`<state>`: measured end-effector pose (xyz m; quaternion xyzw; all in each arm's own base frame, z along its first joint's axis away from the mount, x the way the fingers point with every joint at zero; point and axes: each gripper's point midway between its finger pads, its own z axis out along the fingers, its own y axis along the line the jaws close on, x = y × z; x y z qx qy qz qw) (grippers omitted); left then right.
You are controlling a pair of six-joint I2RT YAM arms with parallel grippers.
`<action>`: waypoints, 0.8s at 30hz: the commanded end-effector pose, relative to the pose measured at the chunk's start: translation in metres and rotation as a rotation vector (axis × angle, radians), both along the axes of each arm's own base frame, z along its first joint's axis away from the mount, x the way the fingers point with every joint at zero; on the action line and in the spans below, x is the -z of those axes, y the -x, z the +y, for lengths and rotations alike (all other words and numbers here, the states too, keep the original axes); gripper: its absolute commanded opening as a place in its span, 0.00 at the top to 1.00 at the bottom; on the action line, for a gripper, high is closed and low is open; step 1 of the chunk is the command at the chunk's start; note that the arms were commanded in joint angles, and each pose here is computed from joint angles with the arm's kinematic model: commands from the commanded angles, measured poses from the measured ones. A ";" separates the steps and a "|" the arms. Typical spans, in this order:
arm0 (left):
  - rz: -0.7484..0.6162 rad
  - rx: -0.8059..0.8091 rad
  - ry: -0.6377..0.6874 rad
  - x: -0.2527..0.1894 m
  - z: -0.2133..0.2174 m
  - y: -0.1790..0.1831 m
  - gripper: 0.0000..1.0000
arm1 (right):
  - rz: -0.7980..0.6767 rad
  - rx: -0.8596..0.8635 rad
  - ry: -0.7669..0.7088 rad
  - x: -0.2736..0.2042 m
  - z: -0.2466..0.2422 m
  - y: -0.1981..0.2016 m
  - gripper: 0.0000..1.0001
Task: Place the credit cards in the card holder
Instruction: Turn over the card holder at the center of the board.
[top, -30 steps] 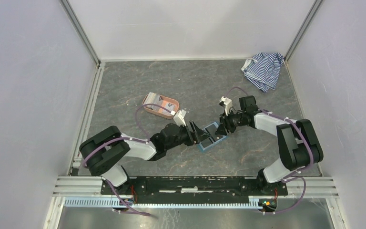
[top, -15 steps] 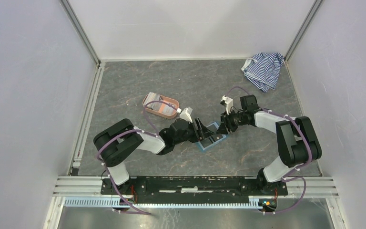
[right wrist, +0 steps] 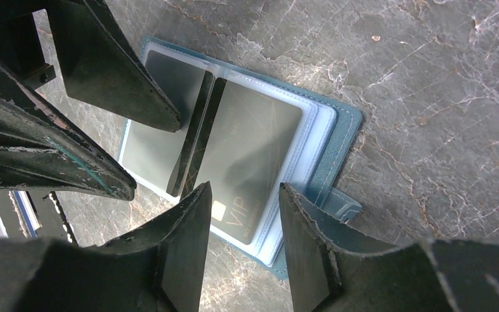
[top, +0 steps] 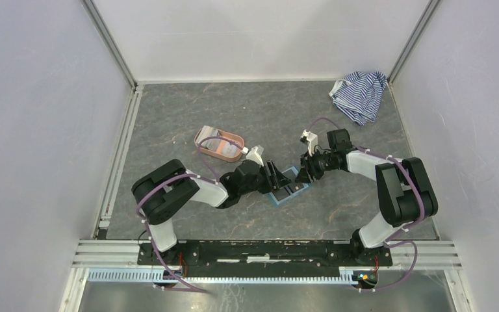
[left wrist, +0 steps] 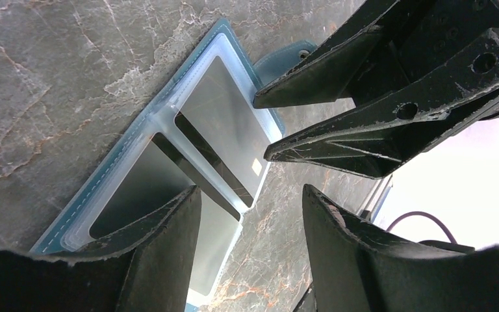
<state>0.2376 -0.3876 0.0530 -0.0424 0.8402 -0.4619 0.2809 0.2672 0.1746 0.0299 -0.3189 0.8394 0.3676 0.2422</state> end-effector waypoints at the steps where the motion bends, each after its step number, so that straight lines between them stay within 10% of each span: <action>1: -0.005 -0.020 -0.004 -0.002 -0.002 -0.009 0.35 | -0.037 0.017 0.033 -0.003 -0.005 -0.012 0.50; 24: 0.024 -0.039 -0.016 0.010 0.003 -0.011 0.42 | -0.012 -0.056 -0.085 -0.019 0.010 0.003 0.58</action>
